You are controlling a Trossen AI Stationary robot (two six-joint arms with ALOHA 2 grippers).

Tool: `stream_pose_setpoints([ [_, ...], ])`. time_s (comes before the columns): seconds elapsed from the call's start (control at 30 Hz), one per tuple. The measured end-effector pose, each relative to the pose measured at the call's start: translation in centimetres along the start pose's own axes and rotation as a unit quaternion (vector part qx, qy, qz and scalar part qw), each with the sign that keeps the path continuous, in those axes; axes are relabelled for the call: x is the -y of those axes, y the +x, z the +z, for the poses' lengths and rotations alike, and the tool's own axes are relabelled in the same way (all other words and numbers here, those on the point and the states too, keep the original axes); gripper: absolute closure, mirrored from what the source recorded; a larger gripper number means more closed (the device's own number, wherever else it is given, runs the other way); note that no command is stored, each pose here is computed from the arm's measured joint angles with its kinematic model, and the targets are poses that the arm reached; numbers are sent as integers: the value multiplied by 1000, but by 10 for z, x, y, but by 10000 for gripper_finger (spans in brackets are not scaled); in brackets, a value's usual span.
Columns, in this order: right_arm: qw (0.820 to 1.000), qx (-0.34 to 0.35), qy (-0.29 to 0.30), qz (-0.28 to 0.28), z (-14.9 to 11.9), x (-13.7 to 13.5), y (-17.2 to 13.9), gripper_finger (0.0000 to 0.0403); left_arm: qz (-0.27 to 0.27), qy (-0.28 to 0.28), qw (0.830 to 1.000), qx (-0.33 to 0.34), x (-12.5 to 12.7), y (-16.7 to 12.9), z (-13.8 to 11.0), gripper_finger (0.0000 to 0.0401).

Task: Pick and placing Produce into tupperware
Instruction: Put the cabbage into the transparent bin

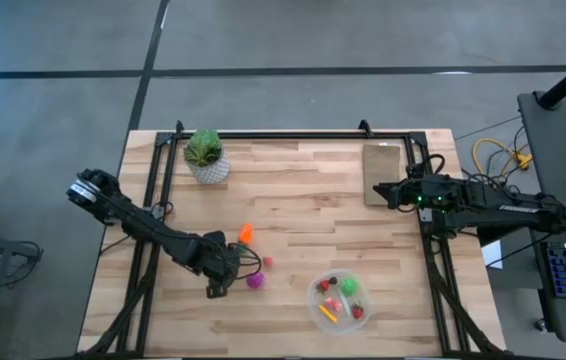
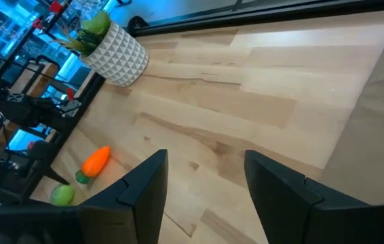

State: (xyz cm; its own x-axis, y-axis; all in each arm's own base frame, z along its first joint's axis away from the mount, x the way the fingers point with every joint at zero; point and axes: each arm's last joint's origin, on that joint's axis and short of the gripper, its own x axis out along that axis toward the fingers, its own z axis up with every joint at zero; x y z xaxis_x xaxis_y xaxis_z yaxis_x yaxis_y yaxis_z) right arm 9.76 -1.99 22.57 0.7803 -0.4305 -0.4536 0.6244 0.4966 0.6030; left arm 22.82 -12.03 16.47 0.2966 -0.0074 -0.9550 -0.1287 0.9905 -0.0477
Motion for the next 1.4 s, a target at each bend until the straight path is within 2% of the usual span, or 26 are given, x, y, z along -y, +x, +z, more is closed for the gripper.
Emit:
stream_pose_setpoints([
  [0.4,1000,-1,11,8,2,-2,-2,216,6,1,1000,-11,0,6,-1,164],
  [0.6,1000,0,8,17,5,-5,-4,216,-2,0,1000,1,2,-1,3,186],
  [0.77,1000,1,8,18,6,-6,-5,216,-4,-1,1000,3,1,-3,3,190],
  [0.9,1000,-2,14,21,6,-6,-5,216,-9,-2,1000,12,1,-16,6,188],
  [1.07,999,-11,17,45,6,-9,-5,216,-13,8,998,61,2,-46,19,180],
  [1.23,992,-7,31,121,12,-20,-7,216,-19,30,991,125,1,-75,39,179],
  [1.4,988,9,43,148,16,-25,-8,216,-20,61,984,166,-4,-82,59,178],
])
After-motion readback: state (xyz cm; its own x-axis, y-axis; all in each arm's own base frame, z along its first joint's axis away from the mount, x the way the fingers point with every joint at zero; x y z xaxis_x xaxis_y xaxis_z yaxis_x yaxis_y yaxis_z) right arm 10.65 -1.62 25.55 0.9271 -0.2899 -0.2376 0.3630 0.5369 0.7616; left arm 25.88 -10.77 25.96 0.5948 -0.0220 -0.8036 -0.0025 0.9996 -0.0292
